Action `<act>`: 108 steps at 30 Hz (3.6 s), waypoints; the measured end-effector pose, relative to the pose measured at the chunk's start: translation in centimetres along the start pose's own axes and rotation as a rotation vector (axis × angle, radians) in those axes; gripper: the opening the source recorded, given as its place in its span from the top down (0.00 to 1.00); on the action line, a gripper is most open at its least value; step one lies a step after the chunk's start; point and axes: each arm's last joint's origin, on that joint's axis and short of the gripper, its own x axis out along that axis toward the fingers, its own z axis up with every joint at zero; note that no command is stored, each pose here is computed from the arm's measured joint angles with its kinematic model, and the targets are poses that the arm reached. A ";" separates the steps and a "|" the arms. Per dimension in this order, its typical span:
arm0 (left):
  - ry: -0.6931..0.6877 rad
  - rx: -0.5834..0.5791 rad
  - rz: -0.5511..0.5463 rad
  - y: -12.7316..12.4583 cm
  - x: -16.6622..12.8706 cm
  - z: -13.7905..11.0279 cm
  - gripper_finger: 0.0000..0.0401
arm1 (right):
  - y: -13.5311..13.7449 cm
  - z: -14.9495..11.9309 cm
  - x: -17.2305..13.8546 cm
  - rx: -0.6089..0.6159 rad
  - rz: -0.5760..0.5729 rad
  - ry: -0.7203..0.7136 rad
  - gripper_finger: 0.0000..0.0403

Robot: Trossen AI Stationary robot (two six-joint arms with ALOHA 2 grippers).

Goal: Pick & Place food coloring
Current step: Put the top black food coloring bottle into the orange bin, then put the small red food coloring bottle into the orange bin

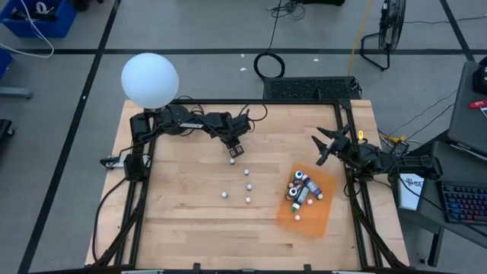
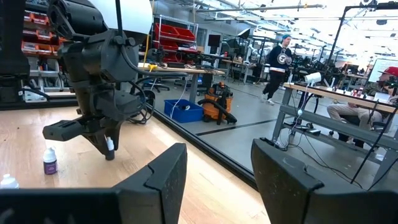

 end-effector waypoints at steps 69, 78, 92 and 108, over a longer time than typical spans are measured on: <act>-0.452 0.726 -0.627 -27.7 -4.8 5.5 0.82 | 0.1 -0.1 0.1 -0.006 0.001 0.008 0.59; -0.358 0.669 -0.563 -27.1 -3.4 5.3 0.82 | 0.1 -0.1 0.1 -0.007 0.001 0.008 0.59; -0.251 0.568 -0.483 -26.4 -3.0 4.7 0.82 | 0.1 -0.1 0.1 -0.007 0.001 0.008 0.59; -0.273 0.550 -0.507 -26.6 -2.7 4.9 0.55 | 0.1 -0.1 0.1 -0.006 0.001 0.008 0.59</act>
